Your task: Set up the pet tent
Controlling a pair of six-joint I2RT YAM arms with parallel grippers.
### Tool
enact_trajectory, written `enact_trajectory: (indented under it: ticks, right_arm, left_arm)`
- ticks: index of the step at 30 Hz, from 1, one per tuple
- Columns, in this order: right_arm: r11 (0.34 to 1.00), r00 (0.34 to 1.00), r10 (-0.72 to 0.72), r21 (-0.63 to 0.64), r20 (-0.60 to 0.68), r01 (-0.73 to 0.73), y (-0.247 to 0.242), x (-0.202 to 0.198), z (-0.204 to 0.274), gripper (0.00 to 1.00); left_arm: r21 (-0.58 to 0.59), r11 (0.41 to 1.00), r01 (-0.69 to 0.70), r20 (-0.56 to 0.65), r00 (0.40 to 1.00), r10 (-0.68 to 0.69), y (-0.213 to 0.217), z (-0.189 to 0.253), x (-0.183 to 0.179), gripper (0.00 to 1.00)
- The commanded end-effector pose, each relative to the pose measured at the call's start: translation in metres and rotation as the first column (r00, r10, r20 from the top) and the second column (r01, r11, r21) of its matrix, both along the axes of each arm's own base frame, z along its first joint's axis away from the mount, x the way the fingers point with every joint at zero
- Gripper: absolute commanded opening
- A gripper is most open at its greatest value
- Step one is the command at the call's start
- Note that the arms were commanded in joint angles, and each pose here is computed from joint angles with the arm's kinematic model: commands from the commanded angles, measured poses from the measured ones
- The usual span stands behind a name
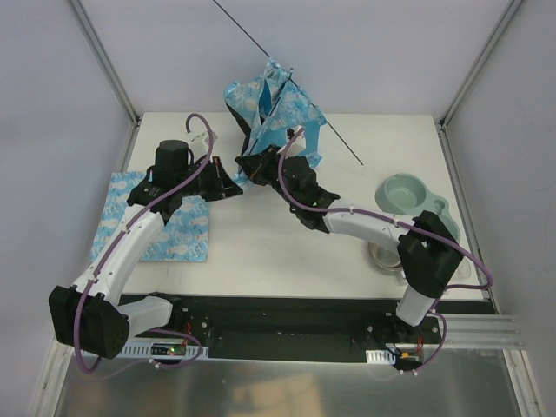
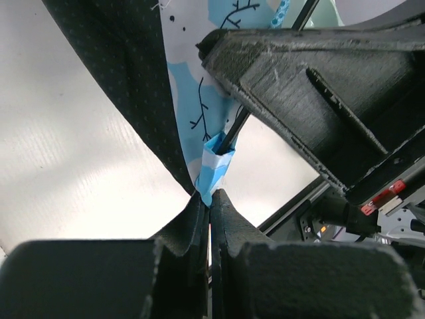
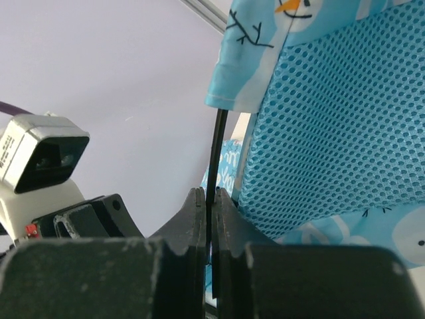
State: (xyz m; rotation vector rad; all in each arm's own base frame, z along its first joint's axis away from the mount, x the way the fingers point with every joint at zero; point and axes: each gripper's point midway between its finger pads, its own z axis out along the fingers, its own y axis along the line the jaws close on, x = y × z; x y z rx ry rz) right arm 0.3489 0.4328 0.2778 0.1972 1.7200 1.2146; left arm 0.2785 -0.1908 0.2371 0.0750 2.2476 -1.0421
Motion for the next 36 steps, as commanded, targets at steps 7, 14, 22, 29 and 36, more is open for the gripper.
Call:
enact_trajectory:
  ticks: [7, 14, 22, 29, 36]
  right_arm:
    - [0.989, 0.99, 0.008, -0.148, 0.142, 0.013, -0.002, -0.001, 0.0, 0.0]
    - [0.988, 0.99, -0.005, -0.154, 0.139, 0.026, -0.004, 0.001, -0.002, 0.0]
    - [0.994, 0.995, -0.025, -0.101, 0.1, 0.035, -0.005, -0.001, 0.016, 0.0]
    - [0.996, 0.997, -0.056, -0.065, 0.045, 0.059, -0.006, -0.001, 0.032, 0.0]
    - [0.996, 0.997, -0.073, -0.053, -0.024, 0.072, -0.006, -0.001, 0.041, 0.0]
  left_arm:
    - [-0.002, 0.999, 0.054, 0.062, 0.997, -0.054, -0.001, 0.026, -0.006, 0.0]
    - [0.005, 0.999, 0.054, 0.073, 0.996, -0.055, 0.001, 0.027, -0.009, 0.0]
    - [0.052, 0.998, 0.026, 0.11, 0.993, -0.032, 0.012, 0.017, -0.016, 0.36]
    - [0.121, 0.992, -0.032, 0.169, 0.986, 0.011, 0.028, 0.007, -0.022, 0.54]
    - [0.17, 0.983, -0.067, 0.241, 0.97, 0.025, 0.038, -0.004, -0.02, 0.63]
